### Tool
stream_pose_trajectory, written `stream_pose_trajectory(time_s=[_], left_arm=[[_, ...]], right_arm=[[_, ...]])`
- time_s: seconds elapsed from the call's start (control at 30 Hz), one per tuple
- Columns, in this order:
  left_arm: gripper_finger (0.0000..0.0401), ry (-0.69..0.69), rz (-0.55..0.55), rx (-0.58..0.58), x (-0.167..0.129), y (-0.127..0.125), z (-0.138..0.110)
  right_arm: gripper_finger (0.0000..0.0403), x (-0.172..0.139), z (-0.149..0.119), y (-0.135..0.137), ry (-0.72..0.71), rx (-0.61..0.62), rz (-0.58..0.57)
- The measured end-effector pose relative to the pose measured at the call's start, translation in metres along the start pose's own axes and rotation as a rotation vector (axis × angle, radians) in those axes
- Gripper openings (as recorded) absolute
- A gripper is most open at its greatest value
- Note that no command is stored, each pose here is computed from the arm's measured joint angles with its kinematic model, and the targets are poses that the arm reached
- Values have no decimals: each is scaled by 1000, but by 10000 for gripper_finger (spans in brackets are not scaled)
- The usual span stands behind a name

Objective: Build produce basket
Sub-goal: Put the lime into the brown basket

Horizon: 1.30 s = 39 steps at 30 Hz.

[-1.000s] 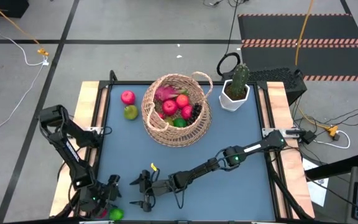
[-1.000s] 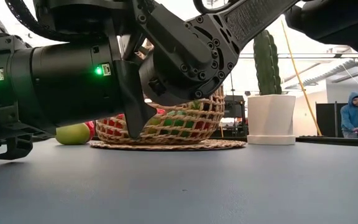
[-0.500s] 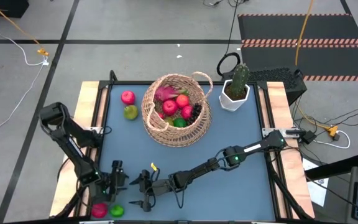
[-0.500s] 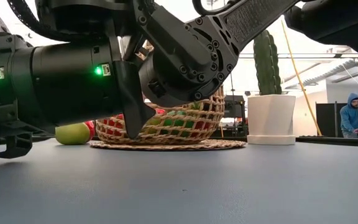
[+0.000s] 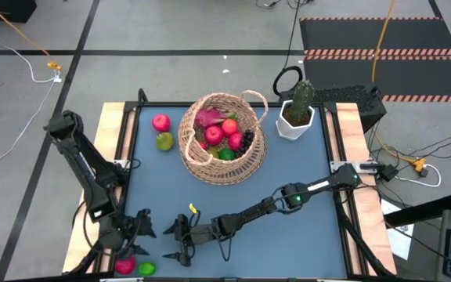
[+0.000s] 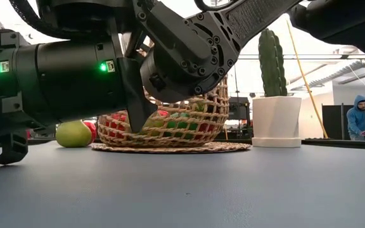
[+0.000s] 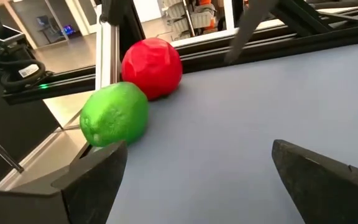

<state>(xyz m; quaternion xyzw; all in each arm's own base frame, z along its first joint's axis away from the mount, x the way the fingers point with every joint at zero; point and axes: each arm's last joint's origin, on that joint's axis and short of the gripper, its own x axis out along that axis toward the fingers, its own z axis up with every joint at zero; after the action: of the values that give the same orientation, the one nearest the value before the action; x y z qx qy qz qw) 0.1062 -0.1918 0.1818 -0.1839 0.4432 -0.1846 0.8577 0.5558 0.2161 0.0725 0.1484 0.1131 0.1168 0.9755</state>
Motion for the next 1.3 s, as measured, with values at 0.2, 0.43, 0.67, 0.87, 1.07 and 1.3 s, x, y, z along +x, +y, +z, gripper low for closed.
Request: stream_pose_trajectory(time_s=[0.2, 0.43, 0.67, 0.87, 1.07, 1.3], left_arm=[[324, 71, 33, 27, 12, -4, -19], [324, 96, 74, -34, 28, -3, -29], [324, 125, 3, -59, 42, -9, -32], [324, 132, 3, -9, 42, -8, -33], [324, 149, 161, -2, 43, 10, -29], [324, 83, 250, -243, 47, 25, -11]], right_arm=[[393, 0, 0, -1, 10, 1, 7], [393, 0, -1, -1, 19, -13, 20], [393, 0, -1, -1, 23, -20, 19], [393, 0, -1, -2, 25, -20, 19], [393, 0, -2, -2, 25, -20, 19], [393, 0, -3, -2, 28, -63, 18]])
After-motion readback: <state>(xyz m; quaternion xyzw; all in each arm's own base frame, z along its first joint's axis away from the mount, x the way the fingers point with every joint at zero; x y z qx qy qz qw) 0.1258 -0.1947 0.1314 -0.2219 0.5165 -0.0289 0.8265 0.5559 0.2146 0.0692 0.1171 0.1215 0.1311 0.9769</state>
